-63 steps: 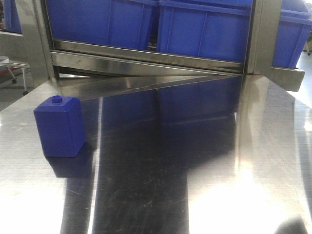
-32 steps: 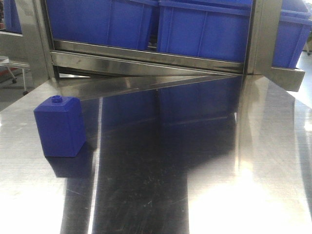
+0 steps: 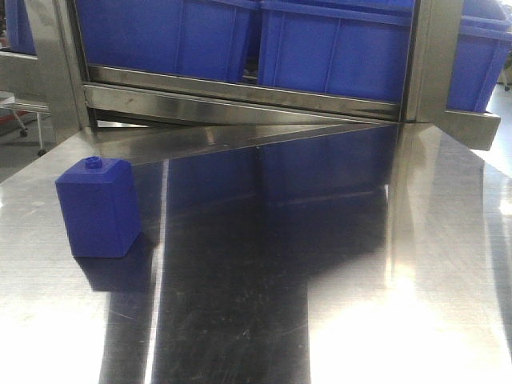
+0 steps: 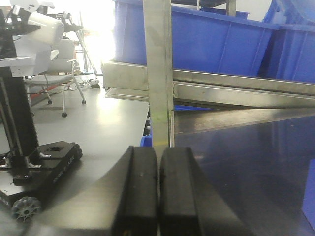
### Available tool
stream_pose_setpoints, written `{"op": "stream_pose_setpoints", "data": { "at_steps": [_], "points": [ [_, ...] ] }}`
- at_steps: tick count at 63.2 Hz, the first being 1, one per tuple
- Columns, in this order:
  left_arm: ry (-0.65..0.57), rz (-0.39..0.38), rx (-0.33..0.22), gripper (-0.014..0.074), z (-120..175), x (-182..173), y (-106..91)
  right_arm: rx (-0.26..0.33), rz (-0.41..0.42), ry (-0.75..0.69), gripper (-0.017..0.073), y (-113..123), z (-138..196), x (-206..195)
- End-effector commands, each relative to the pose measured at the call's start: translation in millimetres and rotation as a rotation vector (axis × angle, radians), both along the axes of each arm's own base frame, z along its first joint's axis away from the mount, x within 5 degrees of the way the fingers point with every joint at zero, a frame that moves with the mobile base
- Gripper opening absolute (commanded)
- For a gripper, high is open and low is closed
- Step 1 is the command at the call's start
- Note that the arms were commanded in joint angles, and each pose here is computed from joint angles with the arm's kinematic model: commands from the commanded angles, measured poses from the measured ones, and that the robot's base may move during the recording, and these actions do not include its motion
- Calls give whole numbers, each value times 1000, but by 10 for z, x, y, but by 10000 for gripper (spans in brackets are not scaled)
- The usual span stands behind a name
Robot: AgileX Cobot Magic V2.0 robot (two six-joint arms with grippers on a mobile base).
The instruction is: Pick and sort blue part to right shelf
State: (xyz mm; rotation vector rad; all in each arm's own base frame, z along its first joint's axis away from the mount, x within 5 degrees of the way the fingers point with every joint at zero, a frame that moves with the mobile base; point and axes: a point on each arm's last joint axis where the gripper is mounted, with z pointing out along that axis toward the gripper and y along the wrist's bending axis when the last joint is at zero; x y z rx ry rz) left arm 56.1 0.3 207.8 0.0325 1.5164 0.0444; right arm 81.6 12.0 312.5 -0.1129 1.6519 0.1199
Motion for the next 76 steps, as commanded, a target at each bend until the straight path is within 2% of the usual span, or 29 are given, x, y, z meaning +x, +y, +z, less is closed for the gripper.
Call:
{"op": "stream_pose_setpoints", "data": {
  "at_steps": [1, 16, 23, 29, 36, 40, 43, 51, 59, 66, 73, 76],
  "points": [
    [-84, 5, -8, 125, 13, -14, 5, 10, -6, -116, 300, -6, 176, -7],
    [-91, 5, -8, 125, 19, -15, 5, 10, -6, -116, 300, -6, 176, -7],
    [-91, 4, -28, 125, 19, -15, 6, 10, -6, -116, 300, -6, 176, -7],
    [-90, -1, -115, 125, 47, -10, 9, 10, -6, -116, 300, -6, 176, -7],
    [-76, -7, -190, 125, 197, 21, 9, 10, -6, -116, 300, -6, 176, -7],
    [-32, -15, -295, 125, 288, 63, 5, 10, -6, -116, 300, -6, 176, -7],
    [-6, -18, -345, 125, 361, 93, 2, 10, -6, -116, 300, -6, 176, -7],
    [176, -10, -357, 125, 470, 225, -19, 10, -6, -116, 300, -6, 176, -7],
    [277, -4, -372, 131, 611, 382, -29, 10, -6, -116, 300, -6, 176, -7],
    [324, -8, -373, 252, 688, 523, -41, 10, -6, -116, 300, -6, 176, -7],
    [394, -20, -367, 519, 760, 678, -71, 10, -6, -116, 300, -6, 176, -7],
    [423, -20, -366, 605, 774, 753, -79, 10, -6, -116, 300, -6, 176, -7]
  ]
}}
